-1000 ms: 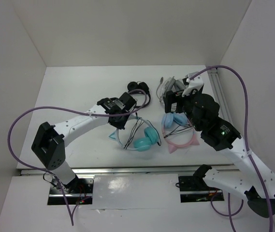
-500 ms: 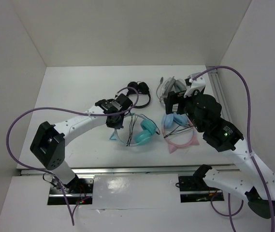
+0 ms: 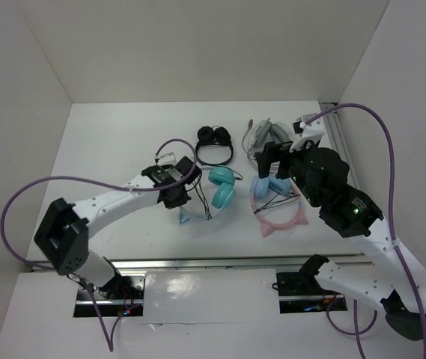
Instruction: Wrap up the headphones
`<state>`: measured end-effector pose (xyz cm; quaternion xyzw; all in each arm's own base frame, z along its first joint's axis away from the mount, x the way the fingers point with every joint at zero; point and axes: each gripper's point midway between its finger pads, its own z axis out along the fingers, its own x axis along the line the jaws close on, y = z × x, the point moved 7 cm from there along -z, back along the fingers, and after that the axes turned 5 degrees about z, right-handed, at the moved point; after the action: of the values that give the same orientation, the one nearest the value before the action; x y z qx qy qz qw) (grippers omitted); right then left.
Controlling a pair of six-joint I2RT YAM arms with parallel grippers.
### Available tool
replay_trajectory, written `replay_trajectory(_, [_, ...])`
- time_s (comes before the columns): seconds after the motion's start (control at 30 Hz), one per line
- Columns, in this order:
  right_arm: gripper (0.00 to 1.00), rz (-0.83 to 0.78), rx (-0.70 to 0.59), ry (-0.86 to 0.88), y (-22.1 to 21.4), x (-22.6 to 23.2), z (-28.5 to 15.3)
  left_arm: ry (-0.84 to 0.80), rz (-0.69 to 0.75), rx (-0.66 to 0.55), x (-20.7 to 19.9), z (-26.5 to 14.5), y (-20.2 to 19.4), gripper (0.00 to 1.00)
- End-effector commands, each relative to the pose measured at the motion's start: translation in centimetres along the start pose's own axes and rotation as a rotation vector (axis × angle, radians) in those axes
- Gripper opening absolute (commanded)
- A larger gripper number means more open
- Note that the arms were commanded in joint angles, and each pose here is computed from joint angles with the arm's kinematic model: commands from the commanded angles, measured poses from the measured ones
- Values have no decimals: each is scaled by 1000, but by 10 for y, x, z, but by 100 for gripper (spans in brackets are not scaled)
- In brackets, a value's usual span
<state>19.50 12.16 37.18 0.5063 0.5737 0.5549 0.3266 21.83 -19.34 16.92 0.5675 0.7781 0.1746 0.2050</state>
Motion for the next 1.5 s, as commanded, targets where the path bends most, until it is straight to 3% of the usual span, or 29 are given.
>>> replay_trajectory(0.0, [100, 51, -77, 38, 25, 1, -21, -24, -27, -28, -35, 19, 15, 0])
replay_trajectory(0.33, [100, 41, -48, 63, 20, 0, -28, -103, 272, -67, -44, 51, 35, 0])
replay_trajectory(0.9, [100, 28, -8, 74, 7, 3, -19, -191, 312, 124, -38, 105, 6, 0])
replay_trajectory(1.0, [100, 28, -7, 74, 7, 3, -19, -164, 302, 157, -32, 110, -3, 12])
replay_trajectory(1.07, [100, 28, -7, 74, 7, 3, -19, -155, 295, 166, -29, 111, -7, 30])
replay_trajectory(1.2, [100, 34, 4, 81, 4, 6, -15, -95, 267, 141, -19, 109, -2, 45])
replay_trajectory(1.27, [100, 33, 6, 90, 4, 7, -15, -86, 245, 128, -14, 104, 2, 48])
replay_trajectory(1.3, [100, 33, 6, 90, 4, 7, -15, -90, 229, 116, -10, 99, 7, 63])
replay_trajectory(1.33, [100, 33, 6, 90, 4, 7, -15, -93, 216, 112, -8, 96, 7, 86])
replay_trajectory(1.4, [100, 33, 6, 90, 4, 7, -15, -111, 195, 82, -6, 84, 17, 98])
replay_trajectory(1.47, [100, 33, 6, 90, 4, 7, -15, -92, 183, 53, 0, 76, 24, 100])
